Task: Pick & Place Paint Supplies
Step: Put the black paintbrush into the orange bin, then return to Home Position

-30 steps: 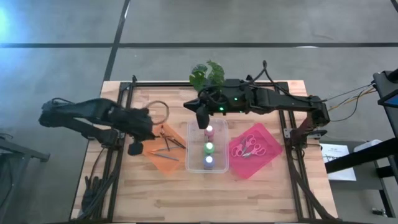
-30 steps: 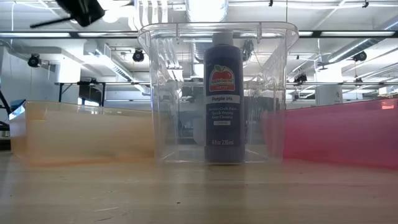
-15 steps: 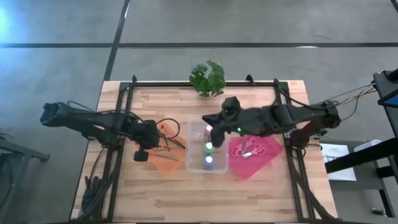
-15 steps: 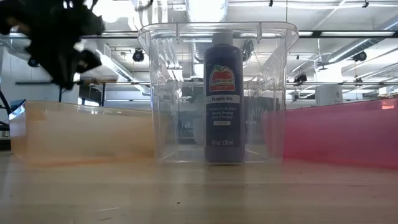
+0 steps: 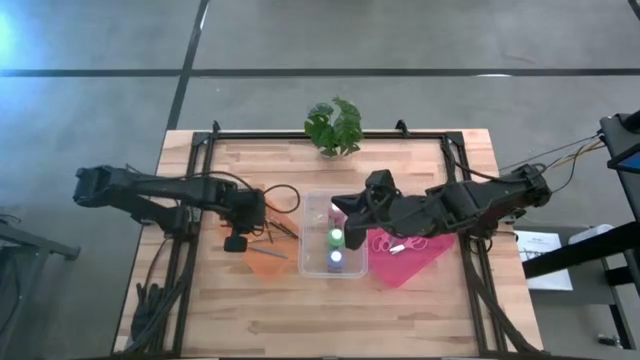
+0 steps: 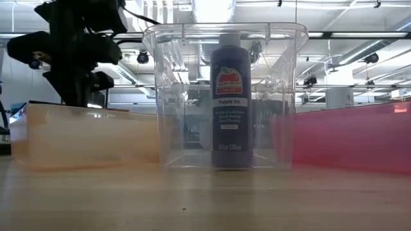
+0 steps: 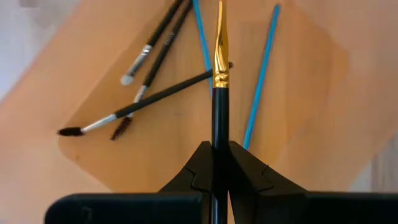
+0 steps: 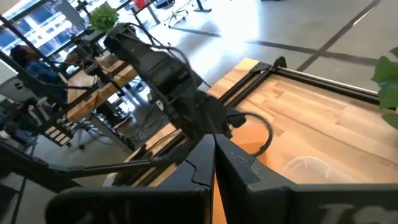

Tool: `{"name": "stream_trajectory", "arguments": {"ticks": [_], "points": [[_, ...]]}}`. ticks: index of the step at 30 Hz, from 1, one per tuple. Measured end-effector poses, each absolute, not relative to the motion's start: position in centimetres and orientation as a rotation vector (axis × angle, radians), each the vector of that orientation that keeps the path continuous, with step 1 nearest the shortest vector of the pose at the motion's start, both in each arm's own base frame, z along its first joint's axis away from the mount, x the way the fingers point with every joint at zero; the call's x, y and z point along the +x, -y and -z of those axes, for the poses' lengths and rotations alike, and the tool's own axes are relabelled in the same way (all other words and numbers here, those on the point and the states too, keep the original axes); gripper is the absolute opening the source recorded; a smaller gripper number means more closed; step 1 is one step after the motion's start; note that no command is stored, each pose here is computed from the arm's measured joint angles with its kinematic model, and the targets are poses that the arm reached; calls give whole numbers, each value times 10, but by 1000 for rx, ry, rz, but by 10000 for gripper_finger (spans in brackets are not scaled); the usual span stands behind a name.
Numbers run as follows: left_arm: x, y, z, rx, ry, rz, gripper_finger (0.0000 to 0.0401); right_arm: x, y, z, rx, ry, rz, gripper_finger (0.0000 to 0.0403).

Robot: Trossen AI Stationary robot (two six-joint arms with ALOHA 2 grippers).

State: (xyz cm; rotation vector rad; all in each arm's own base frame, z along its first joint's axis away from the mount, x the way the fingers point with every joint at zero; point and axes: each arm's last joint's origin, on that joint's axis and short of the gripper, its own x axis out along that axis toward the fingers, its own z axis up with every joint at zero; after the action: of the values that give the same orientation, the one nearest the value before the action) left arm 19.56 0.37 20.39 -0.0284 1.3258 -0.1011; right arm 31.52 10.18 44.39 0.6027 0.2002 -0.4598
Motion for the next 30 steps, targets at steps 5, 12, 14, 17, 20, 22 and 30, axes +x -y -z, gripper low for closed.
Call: {"name": "stream_trajectory", "arguments": {"ticks": [5,12,14,17,20,22,30], "points": [[196,-5,-204,-8,-1322,115,25,314,-105,-444,596,-195,464,8],[197,-6,-201,-6,-1308,114,84,314,-104,-444,587,-191,474,8],[197,-6,-201,-6,-1306,113,119,314,-104,-444,586,-191,474,8],[196,-6,-203,-7,-1299,111,150,314,-104,-444,583,-192,474,8],[193,-5,-208,-6,-1270,109,156,314,-104,-444,582,-195,475,8],[189,-5,-215,-17,-1233,98,158,314,-104,-444,581,-197,476,8],[160,-4,-251,-92,-844,46,128,313,-104,-444,585,-193,482,8]]}}
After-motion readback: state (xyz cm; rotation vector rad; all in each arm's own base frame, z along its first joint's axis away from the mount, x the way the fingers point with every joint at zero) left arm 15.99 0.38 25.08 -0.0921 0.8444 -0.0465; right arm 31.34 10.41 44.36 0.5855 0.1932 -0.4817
